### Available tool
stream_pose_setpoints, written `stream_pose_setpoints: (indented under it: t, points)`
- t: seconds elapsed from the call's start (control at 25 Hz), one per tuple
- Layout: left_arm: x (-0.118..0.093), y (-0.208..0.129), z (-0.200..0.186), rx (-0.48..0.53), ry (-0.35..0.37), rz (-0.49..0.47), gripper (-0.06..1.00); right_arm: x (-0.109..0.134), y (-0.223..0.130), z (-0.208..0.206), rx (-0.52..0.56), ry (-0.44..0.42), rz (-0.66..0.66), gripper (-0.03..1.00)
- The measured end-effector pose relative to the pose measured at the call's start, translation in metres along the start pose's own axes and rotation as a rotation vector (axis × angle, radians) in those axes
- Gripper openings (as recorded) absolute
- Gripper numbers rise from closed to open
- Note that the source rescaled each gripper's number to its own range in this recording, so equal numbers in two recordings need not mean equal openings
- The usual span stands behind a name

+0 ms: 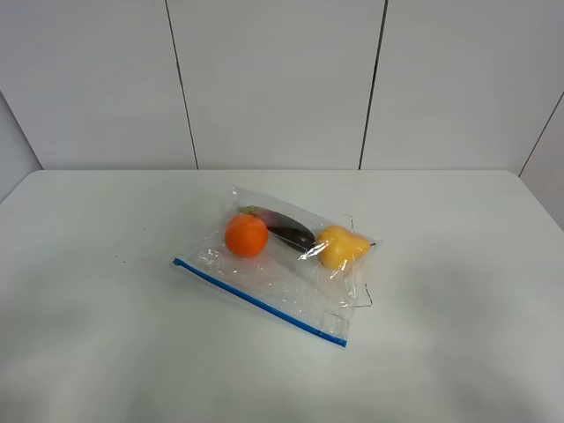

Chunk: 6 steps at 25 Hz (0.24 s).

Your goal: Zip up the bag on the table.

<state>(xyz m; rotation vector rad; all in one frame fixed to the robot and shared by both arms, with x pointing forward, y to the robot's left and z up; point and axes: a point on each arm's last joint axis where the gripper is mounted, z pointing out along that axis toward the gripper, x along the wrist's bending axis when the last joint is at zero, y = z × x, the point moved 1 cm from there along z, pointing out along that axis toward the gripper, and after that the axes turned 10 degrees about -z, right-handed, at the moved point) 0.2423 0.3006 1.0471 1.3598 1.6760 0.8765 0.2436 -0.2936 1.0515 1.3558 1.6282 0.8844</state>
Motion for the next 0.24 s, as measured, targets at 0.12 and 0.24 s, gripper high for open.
stream_pose_setpoints:
  t: [0.12, 0.24]
  points:
    - [0.0, 0.0, 0.0, 0.0, 0.0, 0.0, 1.0, 0.0, 0.0, 0.0, 0.0, 0.0, 0.0, 1.0]
    - [0.0, 0.0, 0.0, 0.0, 0.0, 0.0, 1.0, 0.0, 0.0, 0.0, 0.0, 0.0, 0.0, 1.0]
